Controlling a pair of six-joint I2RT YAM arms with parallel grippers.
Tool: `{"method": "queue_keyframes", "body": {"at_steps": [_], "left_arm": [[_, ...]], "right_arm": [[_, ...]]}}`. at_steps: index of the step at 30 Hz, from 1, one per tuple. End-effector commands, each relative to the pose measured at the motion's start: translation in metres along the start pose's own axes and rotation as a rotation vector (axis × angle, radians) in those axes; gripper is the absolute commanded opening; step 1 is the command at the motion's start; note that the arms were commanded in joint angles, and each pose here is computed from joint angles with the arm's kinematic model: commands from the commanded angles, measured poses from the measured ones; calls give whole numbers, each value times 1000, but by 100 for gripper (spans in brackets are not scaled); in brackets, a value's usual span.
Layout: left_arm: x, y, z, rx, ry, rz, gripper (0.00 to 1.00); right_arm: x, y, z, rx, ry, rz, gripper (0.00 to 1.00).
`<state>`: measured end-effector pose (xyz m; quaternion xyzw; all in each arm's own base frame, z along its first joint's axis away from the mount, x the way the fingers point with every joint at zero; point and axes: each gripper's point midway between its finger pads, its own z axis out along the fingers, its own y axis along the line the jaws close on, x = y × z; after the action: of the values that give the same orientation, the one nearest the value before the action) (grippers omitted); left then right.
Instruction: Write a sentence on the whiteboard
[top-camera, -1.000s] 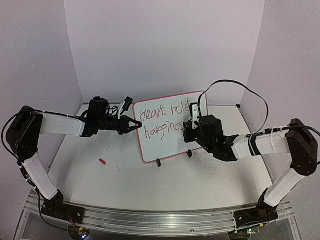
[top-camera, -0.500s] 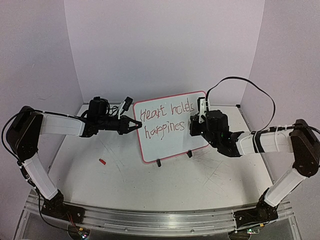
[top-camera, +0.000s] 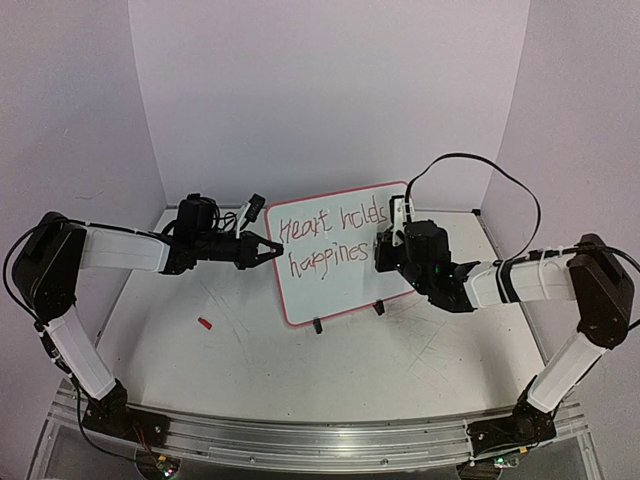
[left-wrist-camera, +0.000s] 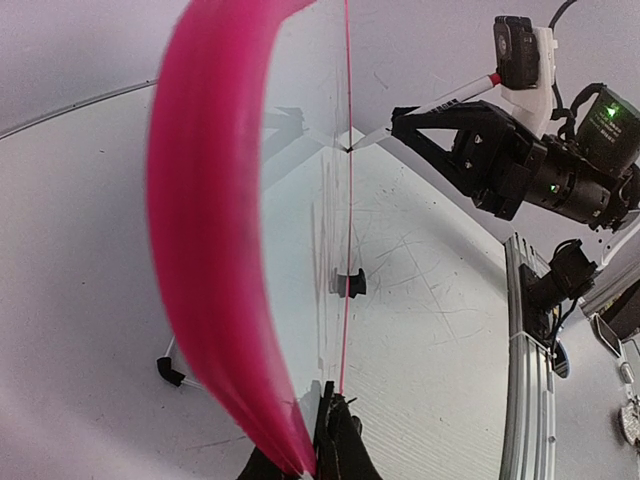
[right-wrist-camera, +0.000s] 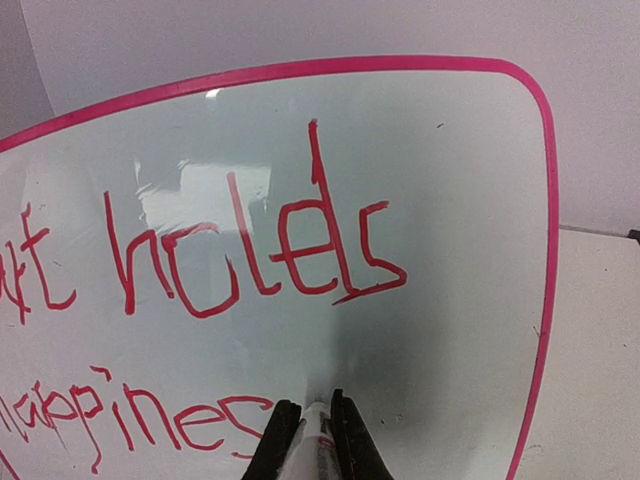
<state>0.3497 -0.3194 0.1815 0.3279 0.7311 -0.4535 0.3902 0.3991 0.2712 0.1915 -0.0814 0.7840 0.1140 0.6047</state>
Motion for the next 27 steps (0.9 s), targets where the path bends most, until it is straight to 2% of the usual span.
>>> {"method": "queue_keyframes", "body": {"at_steps": [1, 10, 27], "left_arm": [[-1, 31, -3, -157, 5, 110, 0], [-3, 31, -3, -158, 2, 112, 0], [-5, 31, -3, -159, 0, 115, 0]], "right_arm": [[-25, 3, 3, -1, -71, 22, 0], [-22, 16, 3, -69, -55, 31, 0], [6, 16, 1, -75, 11, 36, 0]]}}
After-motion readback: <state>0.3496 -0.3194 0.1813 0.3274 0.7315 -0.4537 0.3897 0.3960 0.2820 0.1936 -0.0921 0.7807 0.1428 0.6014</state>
